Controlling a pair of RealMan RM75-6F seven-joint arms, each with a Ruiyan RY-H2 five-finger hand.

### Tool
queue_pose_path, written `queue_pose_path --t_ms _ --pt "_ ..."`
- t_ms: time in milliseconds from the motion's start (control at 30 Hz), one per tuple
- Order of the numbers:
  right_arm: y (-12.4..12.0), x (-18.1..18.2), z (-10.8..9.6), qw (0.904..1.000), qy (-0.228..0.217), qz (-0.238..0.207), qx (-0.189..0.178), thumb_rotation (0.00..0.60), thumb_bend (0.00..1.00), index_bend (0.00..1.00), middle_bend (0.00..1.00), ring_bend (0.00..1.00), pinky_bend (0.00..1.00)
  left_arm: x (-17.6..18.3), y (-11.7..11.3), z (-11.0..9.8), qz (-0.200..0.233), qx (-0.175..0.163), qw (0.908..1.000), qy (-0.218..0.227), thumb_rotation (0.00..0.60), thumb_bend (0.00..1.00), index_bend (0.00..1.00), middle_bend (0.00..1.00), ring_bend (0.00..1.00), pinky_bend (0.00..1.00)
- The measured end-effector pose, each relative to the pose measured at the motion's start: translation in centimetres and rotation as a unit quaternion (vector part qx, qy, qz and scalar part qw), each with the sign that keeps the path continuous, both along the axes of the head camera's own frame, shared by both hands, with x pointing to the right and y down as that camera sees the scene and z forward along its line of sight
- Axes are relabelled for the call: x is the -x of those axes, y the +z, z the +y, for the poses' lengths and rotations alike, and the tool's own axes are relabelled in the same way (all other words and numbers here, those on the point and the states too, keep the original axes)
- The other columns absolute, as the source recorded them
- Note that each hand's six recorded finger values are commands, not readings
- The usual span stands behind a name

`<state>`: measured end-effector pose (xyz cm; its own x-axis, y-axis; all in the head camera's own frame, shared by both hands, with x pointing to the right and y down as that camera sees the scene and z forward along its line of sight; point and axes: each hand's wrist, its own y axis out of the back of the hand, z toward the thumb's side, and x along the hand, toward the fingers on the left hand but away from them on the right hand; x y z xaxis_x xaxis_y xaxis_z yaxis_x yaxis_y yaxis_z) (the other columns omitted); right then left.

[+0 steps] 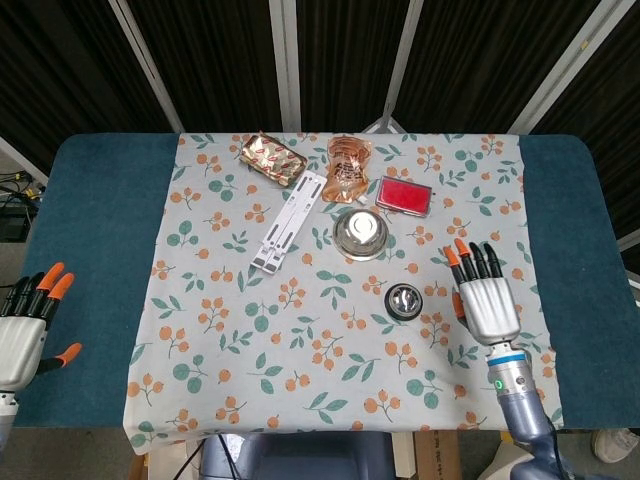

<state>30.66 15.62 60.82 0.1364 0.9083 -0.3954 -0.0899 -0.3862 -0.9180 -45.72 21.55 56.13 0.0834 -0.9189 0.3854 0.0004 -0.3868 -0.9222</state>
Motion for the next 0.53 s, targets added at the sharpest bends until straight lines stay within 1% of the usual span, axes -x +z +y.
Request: queue_pose_path --t_ms 100,333,433,533 --pt "-1.4 -2.2 1.0 1.0000 0.006 0.005 -0.003 0.600 0.42 0.00 0.00 0.00 0.00 0.0 0.1 0.1 -0.002 0.001 1.0000 0.000 0.600 0.00 0.00 0.00 0.00 0.00" --pt "-3.3 -6.8 5.6 0.9999 0.012 0.001 0.008 0.600 0.42 0.00 0.00 0.00 0.00 -0.1 0.1 0.2 -0.005 0.001 1.0000 0.004 0.600 0.00 0.00 0.00 0.00 0.00" --pt "-4.2 -8.2 7.0 0.9999 0.011 -0.005 0.006 0.600 0.42 0.00 0.00 0.00 0.00 -0.1 0.1 0.3 -0.005 0.001 1.0000 0.003 0.600 0.00 0.00 0.00 0.00 0.00" --pt "-4.9 -8.7 7.8 0.9999 0.006 -0.010 0.001 0.600 0.42 0.00 0.00 0.00 0.00 0.0 0.1 0.2 -0.004 0.002 1.0000 0.001 0.600 0.00 0.00 0.00 0.00 0.00"
